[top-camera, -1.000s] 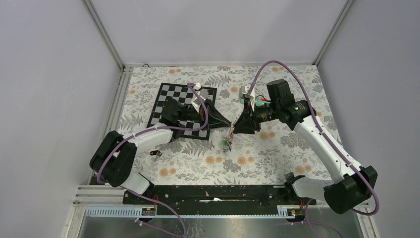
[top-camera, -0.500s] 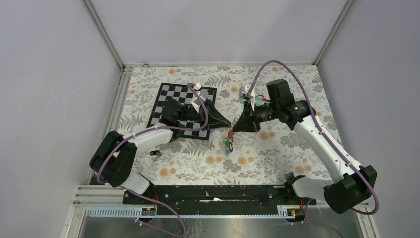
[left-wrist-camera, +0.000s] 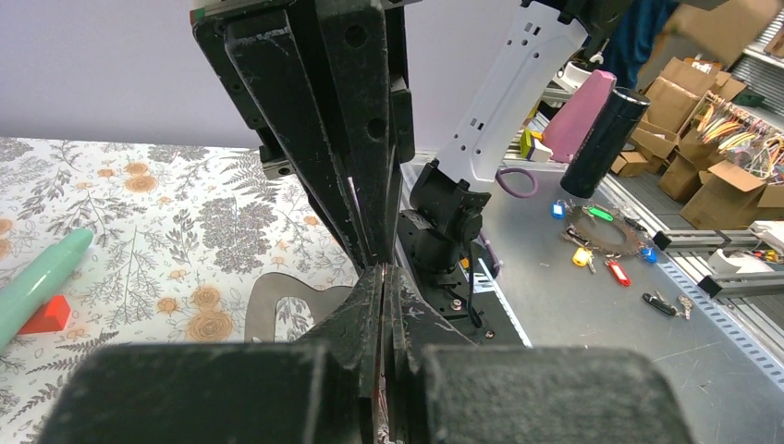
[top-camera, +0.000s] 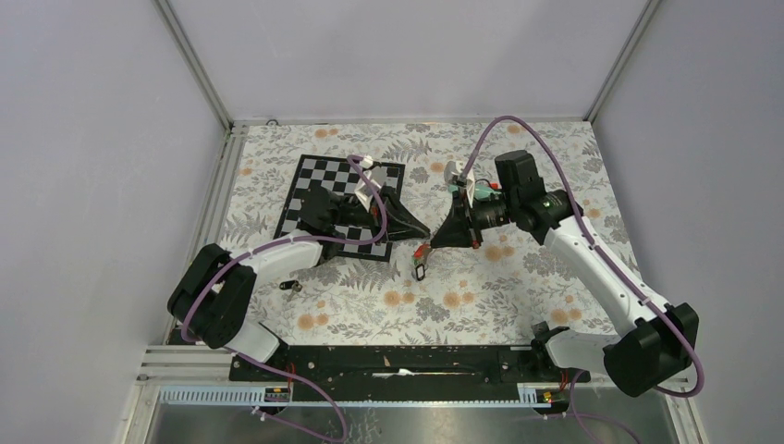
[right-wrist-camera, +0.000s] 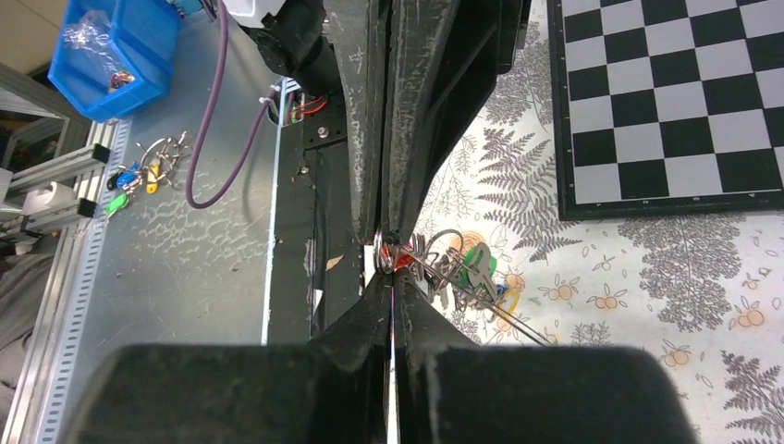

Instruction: Put the keys on the keyring

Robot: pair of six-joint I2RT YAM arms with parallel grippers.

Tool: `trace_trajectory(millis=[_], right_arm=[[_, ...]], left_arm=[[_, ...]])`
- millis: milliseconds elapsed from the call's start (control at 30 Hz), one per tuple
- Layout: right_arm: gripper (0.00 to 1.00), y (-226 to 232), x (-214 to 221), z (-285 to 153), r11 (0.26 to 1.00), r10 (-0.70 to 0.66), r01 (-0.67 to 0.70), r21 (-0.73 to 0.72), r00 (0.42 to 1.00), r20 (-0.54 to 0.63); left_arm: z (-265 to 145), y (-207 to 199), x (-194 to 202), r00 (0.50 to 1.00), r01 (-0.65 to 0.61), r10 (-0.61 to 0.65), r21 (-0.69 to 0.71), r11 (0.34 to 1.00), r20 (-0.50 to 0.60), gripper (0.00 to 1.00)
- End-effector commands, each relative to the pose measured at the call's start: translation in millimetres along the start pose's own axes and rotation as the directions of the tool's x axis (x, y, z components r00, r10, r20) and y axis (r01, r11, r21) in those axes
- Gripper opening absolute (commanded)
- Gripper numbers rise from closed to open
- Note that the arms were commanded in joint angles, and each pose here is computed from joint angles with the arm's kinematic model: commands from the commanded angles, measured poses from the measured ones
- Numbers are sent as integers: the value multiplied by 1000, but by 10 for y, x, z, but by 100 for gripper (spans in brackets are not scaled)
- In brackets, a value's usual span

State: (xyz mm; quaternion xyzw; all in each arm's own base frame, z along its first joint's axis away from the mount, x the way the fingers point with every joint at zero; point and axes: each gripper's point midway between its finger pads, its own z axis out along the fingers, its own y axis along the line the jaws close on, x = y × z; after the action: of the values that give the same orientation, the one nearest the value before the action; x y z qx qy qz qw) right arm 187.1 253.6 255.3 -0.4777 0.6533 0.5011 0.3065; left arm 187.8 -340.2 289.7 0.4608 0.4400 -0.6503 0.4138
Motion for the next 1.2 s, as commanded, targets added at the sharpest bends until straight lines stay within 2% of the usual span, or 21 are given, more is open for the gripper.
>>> trace_trajectory(millis=[0, 300, 433, 533, 633, 800, 967, 1167], right_arm=[[0, -31, 0, 48, 999, 16, -15, -29, 1000, 25], [0, -75, -33, 94, 999, 7, -4, -38, 998, 59], [7, -88, -27, 104, 999, 6, -4, -35, 998, 68], [19, -90, -39, 88, 1000, -1, 2, -20, 998, 68], [28, -80, -55, 25, 999, -44, 43, 25, 998, 52], [38, -17, -187, -132, 986, -144, 141, 89, 989, 38], [43, 29, -264, -232, 967, -223, 219, 128, 975, 14], [42, 67, -274, -191, 975, -207, 203, 87, 978, 38]], left_arm=[[22, -116, -195, 992, -114, 113, 28, 993, 53, 0], [45, -129, -174, 993, -103, 101, 27, 994, 66, 0], [44, -123, -151, 993, -100, 98, 24, 995, 66, 0], [44, -115, -142, 993, -98, 97, 23, 995, 65, 0], [43, -121, -148, 993, -101, 99, 23, 995, 67, 0], [40, -104, -136, 994, -84, 83, 11, 996, 68, 0], [42, -87, -144, 995, -71, 71, 0, 997, 71, 0], [50, -59, -167, 995, -56, 57, -11, 998, 82, 0]])
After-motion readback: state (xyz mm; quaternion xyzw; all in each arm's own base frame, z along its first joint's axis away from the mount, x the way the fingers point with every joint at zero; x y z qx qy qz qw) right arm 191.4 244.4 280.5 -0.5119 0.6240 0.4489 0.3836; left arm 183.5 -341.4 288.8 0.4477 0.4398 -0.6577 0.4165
